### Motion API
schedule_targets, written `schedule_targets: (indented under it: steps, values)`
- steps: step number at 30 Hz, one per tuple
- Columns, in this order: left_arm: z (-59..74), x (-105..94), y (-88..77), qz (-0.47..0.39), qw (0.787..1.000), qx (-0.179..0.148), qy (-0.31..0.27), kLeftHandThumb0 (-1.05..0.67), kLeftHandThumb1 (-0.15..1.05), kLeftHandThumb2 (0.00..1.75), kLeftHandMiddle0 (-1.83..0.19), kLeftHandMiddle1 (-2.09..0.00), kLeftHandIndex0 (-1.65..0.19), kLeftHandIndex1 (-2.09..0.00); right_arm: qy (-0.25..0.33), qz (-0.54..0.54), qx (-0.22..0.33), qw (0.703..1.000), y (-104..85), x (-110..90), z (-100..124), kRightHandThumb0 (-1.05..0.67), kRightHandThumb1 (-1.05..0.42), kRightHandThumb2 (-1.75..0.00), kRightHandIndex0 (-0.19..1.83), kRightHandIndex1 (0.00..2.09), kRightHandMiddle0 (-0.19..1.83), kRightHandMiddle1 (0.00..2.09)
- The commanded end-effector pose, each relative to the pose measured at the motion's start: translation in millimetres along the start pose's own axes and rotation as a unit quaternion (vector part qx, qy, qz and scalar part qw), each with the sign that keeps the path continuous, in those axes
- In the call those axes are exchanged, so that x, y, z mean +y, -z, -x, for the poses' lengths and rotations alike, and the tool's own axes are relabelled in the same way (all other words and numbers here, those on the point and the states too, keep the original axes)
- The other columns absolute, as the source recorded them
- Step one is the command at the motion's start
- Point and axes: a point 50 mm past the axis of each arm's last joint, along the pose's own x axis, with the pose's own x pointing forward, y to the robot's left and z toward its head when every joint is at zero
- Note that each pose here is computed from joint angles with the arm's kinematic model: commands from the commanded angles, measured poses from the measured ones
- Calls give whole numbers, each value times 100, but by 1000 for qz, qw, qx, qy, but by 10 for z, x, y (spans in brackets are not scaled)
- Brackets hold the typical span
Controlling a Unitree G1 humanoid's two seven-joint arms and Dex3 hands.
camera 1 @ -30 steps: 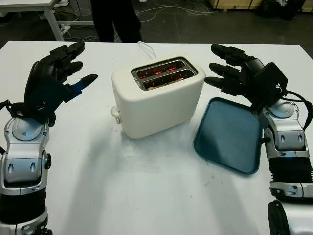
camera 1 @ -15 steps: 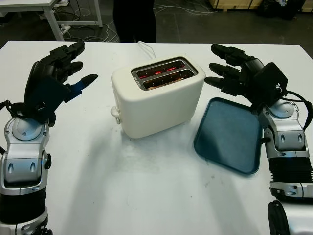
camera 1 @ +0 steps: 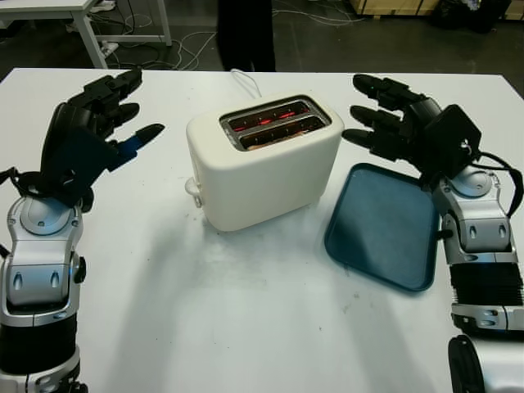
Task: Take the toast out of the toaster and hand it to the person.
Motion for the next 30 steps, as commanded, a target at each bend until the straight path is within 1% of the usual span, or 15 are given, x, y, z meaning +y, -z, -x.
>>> schedule_targets:
  steps: [1, 10, 15, 30]
  values:
    - [-9, 17, -21, -8, 1000, -6, -2, -62, 92, 12, -41, -30, -49, -1, -1, 14, -14, 1000, -55, -17, -16, -36, -82, 0, 46, 2, 40, 0]
    - [6, 18, -23, -4, 1000, -3, -4, -63, 92, 12, -40, -30, -48, 0, 0, -1, -12, 1000, -42, -16, -14, -32, -82, 0, 45, 2, 40, 0]
    - [7, 14, -11, 3, 1000, -3, -5, -62, 92, 11, -40, -29, -48, 0, 0, 5, -13, 1000, -38, -15, -15, -33, -82, 0, 45, 2, 40, 0]
    - [12, 17, 9, 3, 1000, 0, -7, -64, 92, 11, -41, -28, -48, 0, -2, 0, -13, 1000, -36, -13, -13, -32, -82, 0, 45, 1, 40, 0]
